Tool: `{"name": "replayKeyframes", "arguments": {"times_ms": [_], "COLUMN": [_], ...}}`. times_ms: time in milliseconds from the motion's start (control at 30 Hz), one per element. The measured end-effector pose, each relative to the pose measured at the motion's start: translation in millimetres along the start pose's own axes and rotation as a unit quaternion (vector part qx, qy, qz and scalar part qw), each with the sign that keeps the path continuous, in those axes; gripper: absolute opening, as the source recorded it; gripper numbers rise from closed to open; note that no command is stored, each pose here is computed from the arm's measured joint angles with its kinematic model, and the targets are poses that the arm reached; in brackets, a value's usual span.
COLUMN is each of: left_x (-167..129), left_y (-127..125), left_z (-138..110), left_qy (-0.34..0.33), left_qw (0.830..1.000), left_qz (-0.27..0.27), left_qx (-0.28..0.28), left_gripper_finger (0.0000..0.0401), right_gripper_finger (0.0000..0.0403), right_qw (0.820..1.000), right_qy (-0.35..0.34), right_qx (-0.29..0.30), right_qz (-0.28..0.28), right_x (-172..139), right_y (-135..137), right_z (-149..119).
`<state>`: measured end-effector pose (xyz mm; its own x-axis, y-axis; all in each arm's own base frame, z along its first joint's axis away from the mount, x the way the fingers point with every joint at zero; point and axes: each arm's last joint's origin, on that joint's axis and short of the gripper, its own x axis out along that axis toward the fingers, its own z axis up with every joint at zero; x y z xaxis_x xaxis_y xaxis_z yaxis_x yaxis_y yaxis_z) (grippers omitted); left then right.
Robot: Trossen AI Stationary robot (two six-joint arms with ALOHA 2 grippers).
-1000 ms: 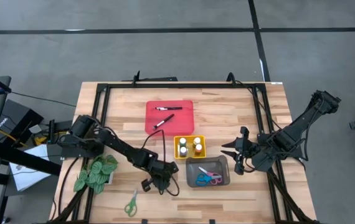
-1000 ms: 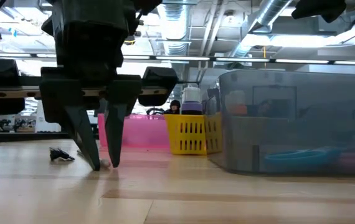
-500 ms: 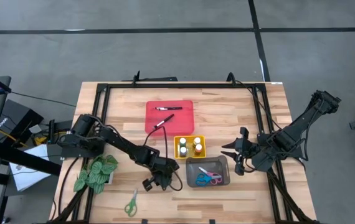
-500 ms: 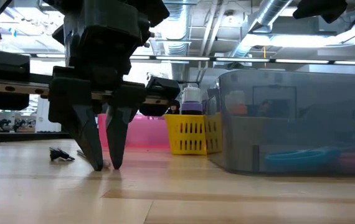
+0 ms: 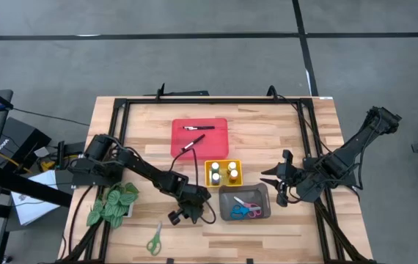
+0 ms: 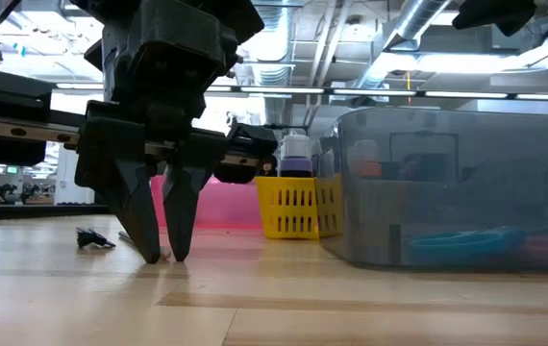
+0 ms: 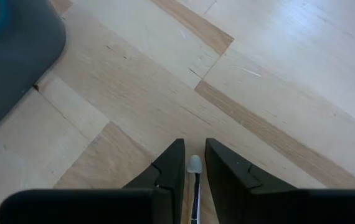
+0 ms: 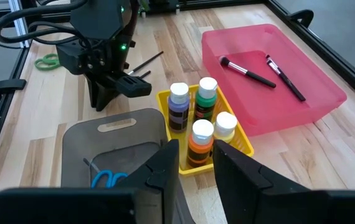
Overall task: Pick & Place Paint Supplies
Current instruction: Put the eyeshadow brush into the red bin
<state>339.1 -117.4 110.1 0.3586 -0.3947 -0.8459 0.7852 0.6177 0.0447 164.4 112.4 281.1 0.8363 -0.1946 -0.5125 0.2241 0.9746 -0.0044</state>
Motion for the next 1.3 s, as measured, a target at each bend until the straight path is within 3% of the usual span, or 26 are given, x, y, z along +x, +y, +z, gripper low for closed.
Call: {"name": "replayKeyframes", "arguments": {"times_ms": [933, 1200, 1300], "left_x": [1.8, 0.8, 0.2], "left_y": [-2.8, 0.7, 2.2], "left_z": [-9.4, -11.6, -12.6], "left_qy": [0.008, 0.007, 0.006], "left_qw": [1.000, 1.000, 1.000], "left_qz": [-0.013, -0.011, -0.012], "left_qx": [-0.017, -0.023, -0.027], "left_gripper_finger": [0.0058, 0.0007, 0.0007], "right_gripper_finger": [0.0094, 0.0094, 0.0094], "right_qw": [1.000, 1.000, 1.000], "right_qy": [0.000, 0.000, 0.000], "right_qx": [0.000, 0.000, 0.000], "right_qz": [0.001, 0.001, 0.001], "right_x": [0.0, 0.0, 0.0], "right_y": [0.1, 0.1, 0.2], "right_z": [0.0, 0.0, 0.0]}}
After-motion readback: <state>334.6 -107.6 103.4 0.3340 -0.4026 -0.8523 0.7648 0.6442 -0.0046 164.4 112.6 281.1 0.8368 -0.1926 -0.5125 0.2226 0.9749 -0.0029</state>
